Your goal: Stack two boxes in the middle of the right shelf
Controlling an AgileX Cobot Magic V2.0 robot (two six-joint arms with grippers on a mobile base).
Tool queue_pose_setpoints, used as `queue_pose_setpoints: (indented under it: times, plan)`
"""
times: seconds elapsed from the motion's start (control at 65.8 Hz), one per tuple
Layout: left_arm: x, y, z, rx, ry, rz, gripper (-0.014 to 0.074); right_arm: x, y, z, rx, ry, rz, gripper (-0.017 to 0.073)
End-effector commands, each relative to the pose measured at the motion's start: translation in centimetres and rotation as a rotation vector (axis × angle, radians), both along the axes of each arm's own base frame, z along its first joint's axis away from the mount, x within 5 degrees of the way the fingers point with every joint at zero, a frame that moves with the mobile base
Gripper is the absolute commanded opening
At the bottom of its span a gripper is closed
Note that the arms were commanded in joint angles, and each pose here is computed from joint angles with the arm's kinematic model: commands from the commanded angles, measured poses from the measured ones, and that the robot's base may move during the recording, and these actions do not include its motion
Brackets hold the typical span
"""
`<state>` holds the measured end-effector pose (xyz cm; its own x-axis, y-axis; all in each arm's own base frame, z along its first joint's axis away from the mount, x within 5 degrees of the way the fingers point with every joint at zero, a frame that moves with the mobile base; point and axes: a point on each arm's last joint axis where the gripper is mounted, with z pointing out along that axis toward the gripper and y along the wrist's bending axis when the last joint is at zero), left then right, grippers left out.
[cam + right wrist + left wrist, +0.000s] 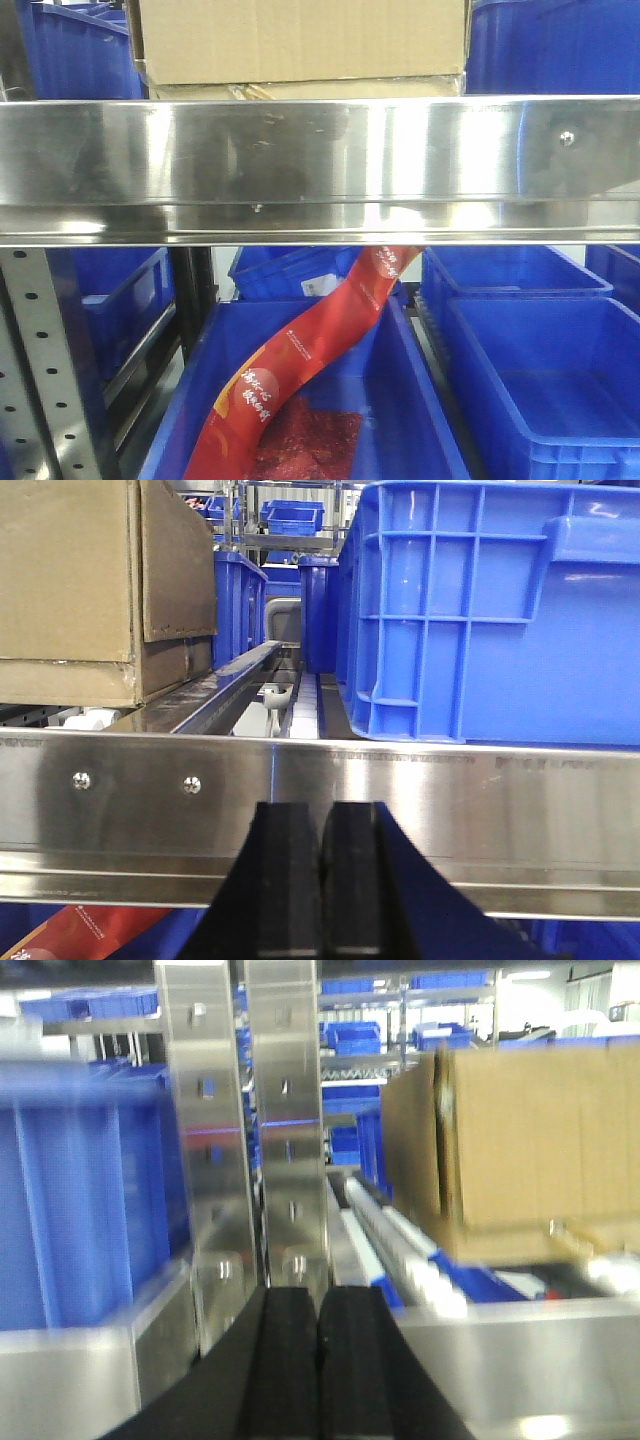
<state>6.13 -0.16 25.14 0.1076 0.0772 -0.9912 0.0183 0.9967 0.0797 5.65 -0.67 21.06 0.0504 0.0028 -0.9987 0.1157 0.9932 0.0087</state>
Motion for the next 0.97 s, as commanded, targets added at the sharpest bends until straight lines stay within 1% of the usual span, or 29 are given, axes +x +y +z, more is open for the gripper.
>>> queue_pose_setpoints:
  times: [0.0,0.046,0.091,0.152,0.182,0.213,0.957]
  plan:
    - [-0.4,0.0,-1.7,-0.024,-0.02,0.001,-0.0102,-0.1,0.0,0.2,-0.009,-0.031,0.0,-0.0165]
    - [-0.6,0.0,-2.5,-0.038,-0.02,-0.001,-0.0102,-0.1,0.0,0.2,-0.009,-0.031,0.0,-0.0165]
    - [-0.5,0.0,-3.7,-0.038,0.002,-0.001,-0.0102,-0.1,0.0,0.2,-0.009,-0.031,0.0,-0.0165]
    - [-0.5,0.0,-3.6,-0.041,-0.007,-0.001,-0.0102,-0.1,0.0,0.2,-0.009,-0.031,0.0,-0.0165]
    - [-0.5,0.0,-4.0,-0.046,0.036,0.001,-0.0102,-0.1,0.0,0.2,-0.009,-0.031,0.0,-0.0165]
    - [-0.5,0.0,-4.1,-0.046,0.05,0.001,-0.0102,-0.1,0.0,0.2,-0.009,-0.031,0.0,-0.0165]
    - [-0.5,0.0,-4.1,-0.046,0.055,0.002,-0.0102,-0.1,0.0,0.2,-0.009,-0.031,0.0,-0.0165]
